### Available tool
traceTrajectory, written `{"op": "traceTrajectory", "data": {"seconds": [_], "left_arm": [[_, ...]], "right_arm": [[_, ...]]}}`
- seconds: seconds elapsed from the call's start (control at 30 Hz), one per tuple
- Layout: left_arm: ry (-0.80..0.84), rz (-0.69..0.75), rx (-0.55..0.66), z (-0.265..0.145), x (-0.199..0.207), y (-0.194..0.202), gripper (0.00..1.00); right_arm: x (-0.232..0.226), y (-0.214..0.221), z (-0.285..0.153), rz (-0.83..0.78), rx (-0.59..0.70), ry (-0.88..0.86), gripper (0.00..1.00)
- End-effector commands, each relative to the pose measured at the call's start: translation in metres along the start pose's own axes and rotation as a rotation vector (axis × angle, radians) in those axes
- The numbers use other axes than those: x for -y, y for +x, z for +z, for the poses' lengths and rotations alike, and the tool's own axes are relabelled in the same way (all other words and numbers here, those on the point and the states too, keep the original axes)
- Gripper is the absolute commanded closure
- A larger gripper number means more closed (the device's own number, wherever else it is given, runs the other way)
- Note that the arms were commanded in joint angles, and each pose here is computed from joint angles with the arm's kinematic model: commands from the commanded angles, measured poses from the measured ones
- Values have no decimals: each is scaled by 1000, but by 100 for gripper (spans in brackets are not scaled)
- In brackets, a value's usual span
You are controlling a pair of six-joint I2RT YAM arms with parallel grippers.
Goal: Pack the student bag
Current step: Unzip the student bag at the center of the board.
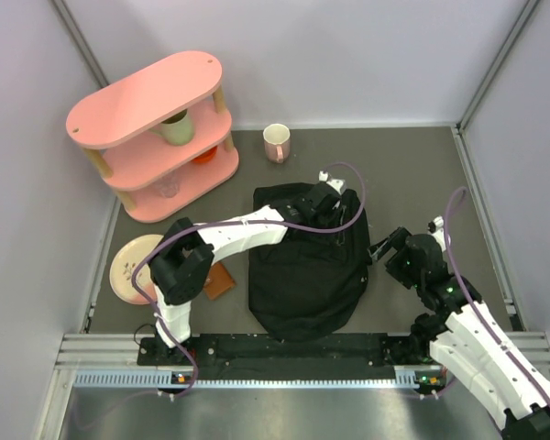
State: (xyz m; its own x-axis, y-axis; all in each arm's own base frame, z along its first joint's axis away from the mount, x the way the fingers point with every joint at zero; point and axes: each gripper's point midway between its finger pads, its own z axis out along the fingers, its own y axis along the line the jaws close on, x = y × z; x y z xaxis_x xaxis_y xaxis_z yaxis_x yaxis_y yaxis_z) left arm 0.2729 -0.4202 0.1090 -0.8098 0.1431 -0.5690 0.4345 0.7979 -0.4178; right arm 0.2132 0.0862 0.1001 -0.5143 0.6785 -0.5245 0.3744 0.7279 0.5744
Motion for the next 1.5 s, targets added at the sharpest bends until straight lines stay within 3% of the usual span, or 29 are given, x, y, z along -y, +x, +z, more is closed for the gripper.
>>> {"op": "traceTrajectory", "data": {"seconds": [0.0,0.13,0.23,0.27,0.43,0.53,0.97,1.17,1.23,1.3,1.37,1.47], "left_arm": [[-25,-8,4,4,-3,-6,63],[-37,-10,-16,7,-6,1,78],[-41,-11,-23,7,-8,4,99],[-41,-12,-21,5,-8,3,100],[-87,-2,42,-7,-17,-7,100],[-86,-1,79,-18,-18,-10,100],[-41,-19,136,-37,-12,-15,100],[-26,-24,143,-39,-10,-16,100],[-23,-26,143,-39,-10,-16,100],[-22,-27,144,-41,-10,-16,100],[-18,-30,151,-43,-9,-17,100],[-12,-32,162,-46,-8,-18,100]], "right_arm": [[-3,-4,-1,4,7,-8,14],[-3,-4,-1,1,7,-8,14],[-9,-1,0,-5,-14,-32,14],[-14,0,-1,-28,-27,-61,14],[-67,13,-3,-33,-147,-286,15],[-87,16,1,-26,-185,-354,27],[-105,37,30,-25,-298,-419,53],[-112,26,17,-32,-244,-466,58],[-102,20,11,-44,-225,-394,56],[-97,5,-2,-42,-149,-365,43],[-90,-14,-12,-47,-41,-350,42],[-92,-17,-19,-56,-17,-379,41]]}}
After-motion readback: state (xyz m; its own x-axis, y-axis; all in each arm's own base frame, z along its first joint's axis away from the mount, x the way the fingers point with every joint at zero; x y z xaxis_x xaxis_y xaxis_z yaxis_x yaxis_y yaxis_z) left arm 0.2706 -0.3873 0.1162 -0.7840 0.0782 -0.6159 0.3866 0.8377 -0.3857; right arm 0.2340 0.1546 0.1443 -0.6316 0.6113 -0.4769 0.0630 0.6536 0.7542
